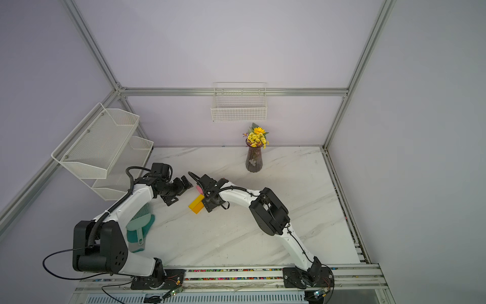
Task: Assemble the letter c with building blocks
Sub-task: Pick up the building block from the center of the board.
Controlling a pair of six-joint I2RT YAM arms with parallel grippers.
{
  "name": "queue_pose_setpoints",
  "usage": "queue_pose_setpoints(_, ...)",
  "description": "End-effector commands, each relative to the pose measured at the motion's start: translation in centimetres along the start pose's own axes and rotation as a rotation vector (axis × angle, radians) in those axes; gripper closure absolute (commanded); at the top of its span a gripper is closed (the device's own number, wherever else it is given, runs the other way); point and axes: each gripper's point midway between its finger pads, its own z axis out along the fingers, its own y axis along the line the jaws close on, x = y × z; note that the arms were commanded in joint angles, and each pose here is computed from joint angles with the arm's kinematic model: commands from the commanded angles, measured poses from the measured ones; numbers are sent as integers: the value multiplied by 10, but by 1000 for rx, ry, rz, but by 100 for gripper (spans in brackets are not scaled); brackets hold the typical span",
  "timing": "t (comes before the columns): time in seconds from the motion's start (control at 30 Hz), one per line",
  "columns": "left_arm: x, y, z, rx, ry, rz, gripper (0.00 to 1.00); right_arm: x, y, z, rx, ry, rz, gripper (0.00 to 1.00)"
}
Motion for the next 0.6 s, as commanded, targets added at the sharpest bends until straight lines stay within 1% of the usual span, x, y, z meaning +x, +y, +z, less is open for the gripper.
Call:
queue_pose_setpoints(0.0, -2, -2, -3, 21, -7, 18, 0, 10, 1, 8, 24, 38, -40, 22)
queue_pose_setpoints(0.07, -2, -2, -3, 22, -6, 18, 0, 10, 1, 6, 21, 35, -39, 25)
queue_pose_setpoints(0.27, -2, -1, -2, 20, -4, 14, 0, 7, 4, -8, 2, 25, -24, 45)
queue_pose_setpoints(0.43, -2, -7, -2, 53, -1, 18, 0, 4, 0, -33, 9, -8, 7, 48)
queue_pose_setpoints(0.57, -4, -18, -6, 100, -7, 17, 0, 5, -19, -59, 31, -41, 67, 49)
